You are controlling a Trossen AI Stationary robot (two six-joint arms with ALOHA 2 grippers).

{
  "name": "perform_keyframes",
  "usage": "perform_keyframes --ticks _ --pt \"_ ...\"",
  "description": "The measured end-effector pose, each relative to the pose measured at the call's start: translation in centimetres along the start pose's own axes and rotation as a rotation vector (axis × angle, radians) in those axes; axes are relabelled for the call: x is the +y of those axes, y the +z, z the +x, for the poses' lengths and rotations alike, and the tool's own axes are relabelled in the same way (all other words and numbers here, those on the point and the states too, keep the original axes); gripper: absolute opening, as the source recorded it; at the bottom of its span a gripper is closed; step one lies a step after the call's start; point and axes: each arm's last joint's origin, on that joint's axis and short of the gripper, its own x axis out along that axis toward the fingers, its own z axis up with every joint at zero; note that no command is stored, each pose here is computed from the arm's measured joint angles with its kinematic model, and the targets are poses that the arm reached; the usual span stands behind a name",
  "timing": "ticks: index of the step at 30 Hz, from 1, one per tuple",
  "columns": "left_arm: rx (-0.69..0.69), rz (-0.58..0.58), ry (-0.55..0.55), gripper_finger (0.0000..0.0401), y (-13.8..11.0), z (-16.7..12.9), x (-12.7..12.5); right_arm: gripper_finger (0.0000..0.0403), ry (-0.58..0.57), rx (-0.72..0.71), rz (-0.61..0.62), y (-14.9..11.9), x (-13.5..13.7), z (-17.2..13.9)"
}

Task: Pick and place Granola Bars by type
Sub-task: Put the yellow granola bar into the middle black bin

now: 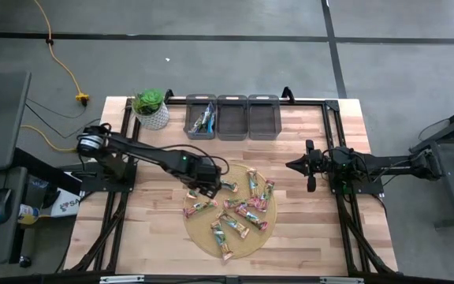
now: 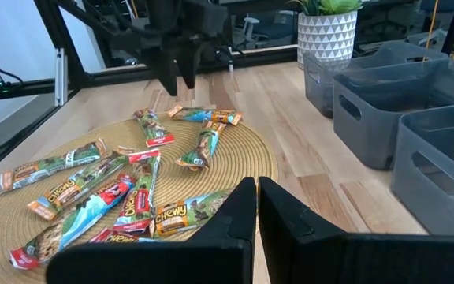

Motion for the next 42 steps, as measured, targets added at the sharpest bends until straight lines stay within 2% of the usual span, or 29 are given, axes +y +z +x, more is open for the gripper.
perform_keyframes --ticks 5,9,13,19,28,37,42 --pt "0.004 -0.025 0.055 0.0258 0.0 1.1 0.0 0.0000 0.000 0.001 0.000 0.0 0.0 0.0" --pt "0.006 -0.048 0.096 0.0271 0.6 1.3 0.6 0.0000 0.000 0.001 0.000 0.0 0.0 0.0" --pt "-0.010 -0.084 0.115 0.0273 1.8 1.3 1.2 0.0000 0.000 0.001 0.000 0.0 0.0 0.0" --pt "0.030 -0.078 0.114 0.0273 3.0 1.9 1.8 0.0000 0.000 0.001 0.000 0.0 0.0 0.0" --pt "0.076 -0.056 0.110 0.0273 2.6 2.5 2.3 0.0000 0.000 -0.001 0.000 0.0 0.0 0.0" --pt "0.073 -0.064 0.059 0.0273 2.5 3.4 2.3 0.0000 0.000 0.000 0.000 0.0 0.0 0.0" --pt "0.126 -0.037 0.117 0.0273 2.4 5.2 2.5 0.0000 0.001 -0.001 0.000 0.0 0.0 0.0"
